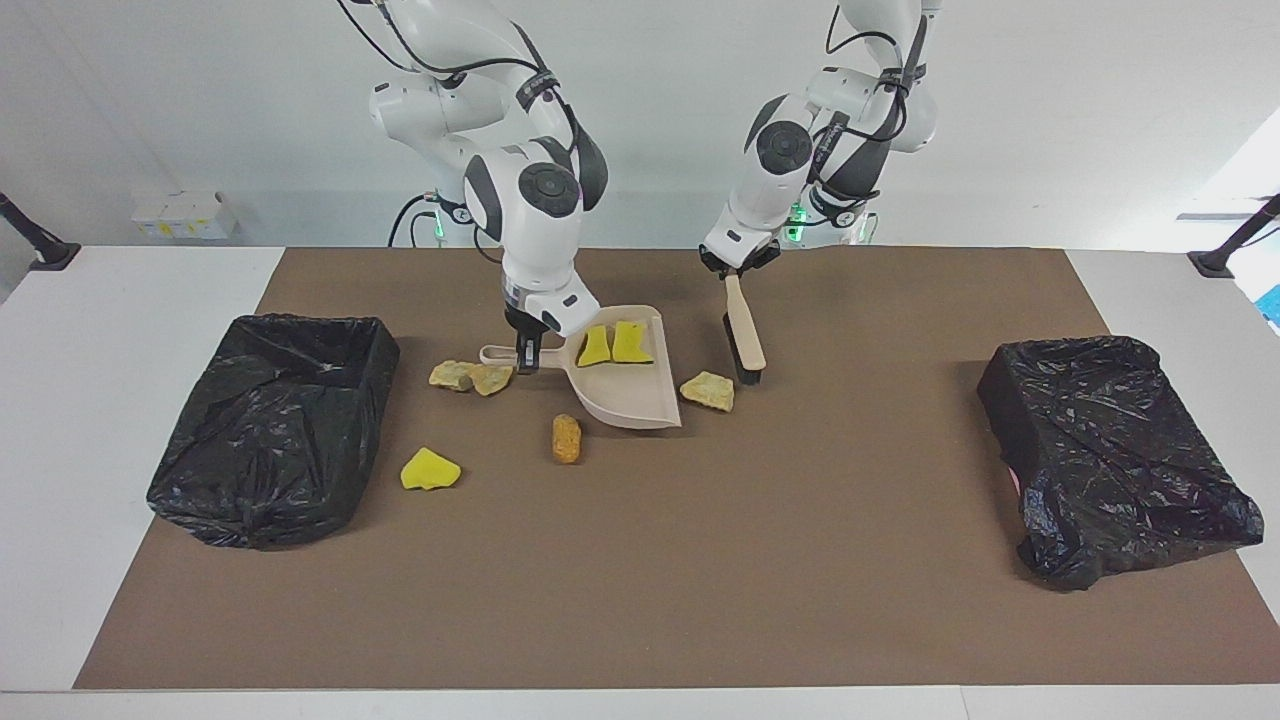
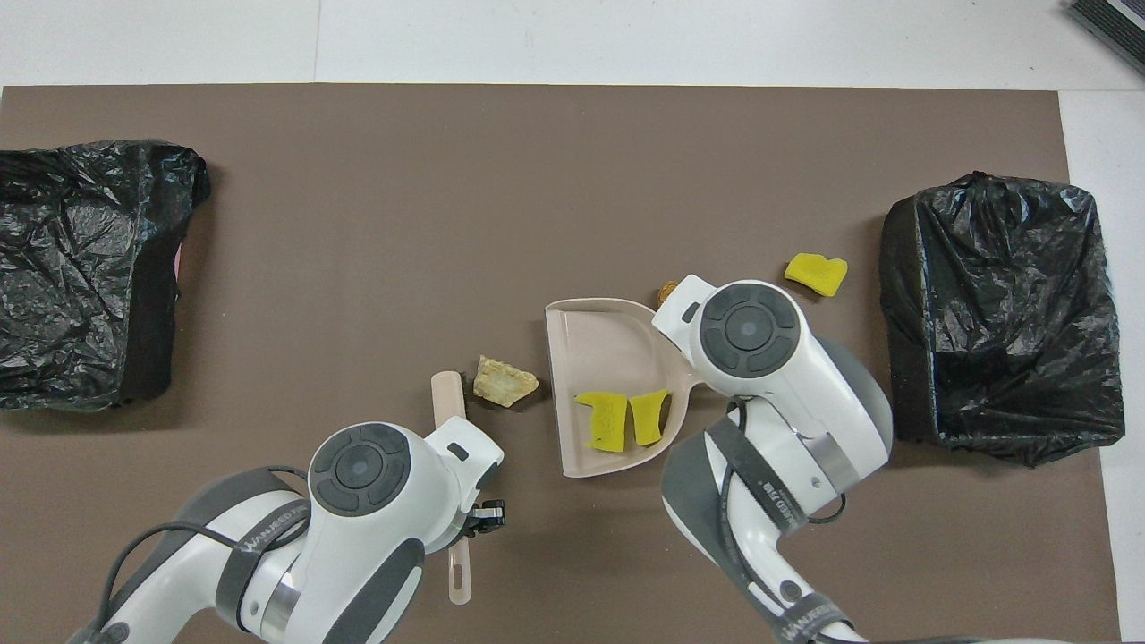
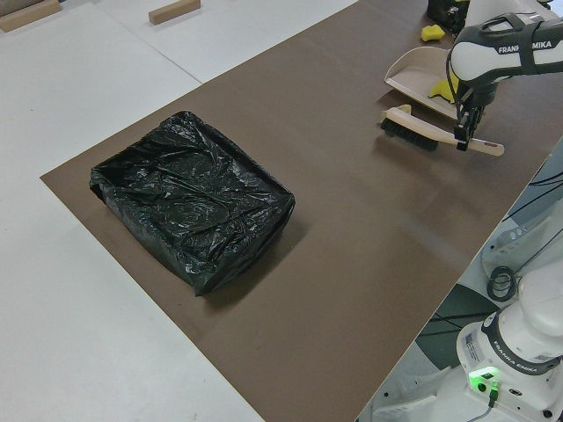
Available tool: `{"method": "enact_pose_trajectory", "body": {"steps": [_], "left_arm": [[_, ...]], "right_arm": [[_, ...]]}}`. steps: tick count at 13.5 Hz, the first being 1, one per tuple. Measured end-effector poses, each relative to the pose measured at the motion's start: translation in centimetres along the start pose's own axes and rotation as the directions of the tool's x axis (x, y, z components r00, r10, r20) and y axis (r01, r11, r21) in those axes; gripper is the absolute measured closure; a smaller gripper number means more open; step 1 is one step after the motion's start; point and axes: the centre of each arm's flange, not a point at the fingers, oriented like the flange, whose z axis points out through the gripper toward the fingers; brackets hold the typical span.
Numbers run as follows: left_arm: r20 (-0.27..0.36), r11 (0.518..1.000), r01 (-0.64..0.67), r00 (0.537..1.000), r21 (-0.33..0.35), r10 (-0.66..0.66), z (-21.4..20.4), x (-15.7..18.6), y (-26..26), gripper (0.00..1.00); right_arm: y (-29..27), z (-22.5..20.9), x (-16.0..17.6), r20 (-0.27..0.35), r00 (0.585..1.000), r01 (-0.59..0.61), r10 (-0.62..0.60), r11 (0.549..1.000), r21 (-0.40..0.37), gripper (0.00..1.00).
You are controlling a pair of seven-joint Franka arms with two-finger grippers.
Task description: Sweep and dump trash in bin
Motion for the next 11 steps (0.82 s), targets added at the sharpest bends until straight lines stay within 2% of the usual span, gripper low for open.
{"method": "enact_pose_trajectory", "body": {"steps": [1,4,8,11], "left_arm": [[0.001,1.0,-0.007,1.0,-0.006,0.007,0.3,1.3,-1.1,0.74],[-0.006,1.0,-0.01,1.0,-0.022,0.01,0.4,3.1,-3.0,0.74],[-0.026,0.999,-0.033,0.999,-0.022,0.033,1.0,3.0,-1.9,0.74],[-0.061,0.995,-0.099,0.993,-0.023,0.097,1.5,1.8,0.6,0.74]], "right_arm": [[-0.1,0.7,0.7,0.025,1.0,-0.008,0.008,1.0,-0.002,0.69],[-0.2,1.6,1.1,0.044,0.998,-0.05,0.05,0.999,0.007,0.69],[-0.7,1.4,2.3,0.052,0.996,-0.074,0.074,0.997,0.005,0.69],[-1.4,1.5,4.0,0.056,0.993,-0.101,0.101,0.995,0.0,0.69]]}}
